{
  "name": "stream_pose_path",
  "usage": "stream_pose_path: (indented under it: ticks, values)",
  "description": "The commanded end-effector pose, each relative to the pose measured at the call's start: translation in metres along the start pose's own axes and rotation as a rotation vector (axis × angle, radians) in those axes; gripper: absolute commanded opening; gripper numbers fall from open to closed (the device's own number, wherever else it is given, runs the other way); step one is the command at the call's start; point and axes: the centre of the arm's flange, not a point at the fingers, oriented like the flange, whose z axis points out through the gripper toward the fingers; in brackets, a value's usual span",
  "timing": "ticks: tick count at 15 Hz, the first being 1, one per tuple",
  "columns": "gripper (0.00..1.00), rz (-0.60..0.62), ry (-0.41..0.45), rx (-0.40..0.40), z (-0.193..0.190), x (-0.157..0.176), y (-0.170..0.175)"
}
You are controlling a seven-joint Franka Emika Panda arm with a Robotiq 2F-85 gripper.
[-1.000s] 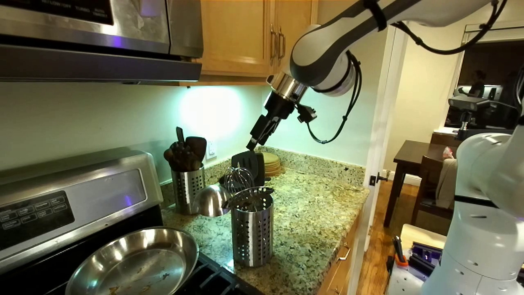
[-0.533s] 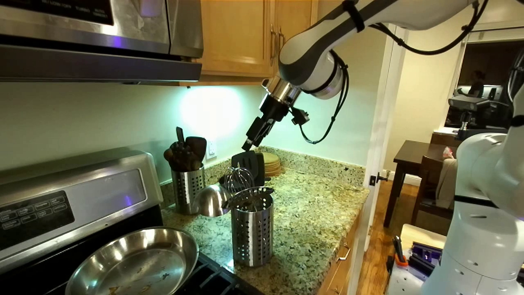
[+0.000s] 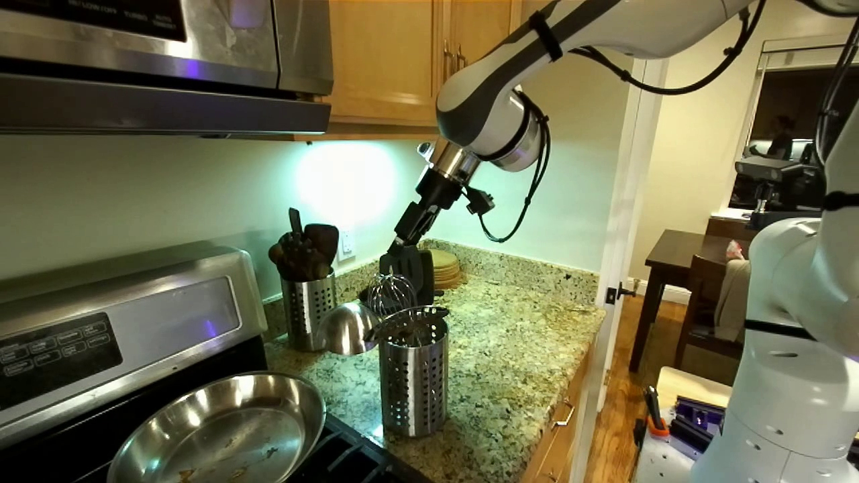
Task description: Put the spatula on the counter
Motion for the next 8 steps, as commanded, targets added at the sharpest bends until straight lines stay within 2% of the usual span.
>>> stream_pose_path:
  ticks: [1,8]
  values:
    - [1.0,-0.003,-0.007,0.038,0.007,0.007,0.007]
    - [1.0,-0.019,-0.005,0.047,0.005,0.014,-0.007]
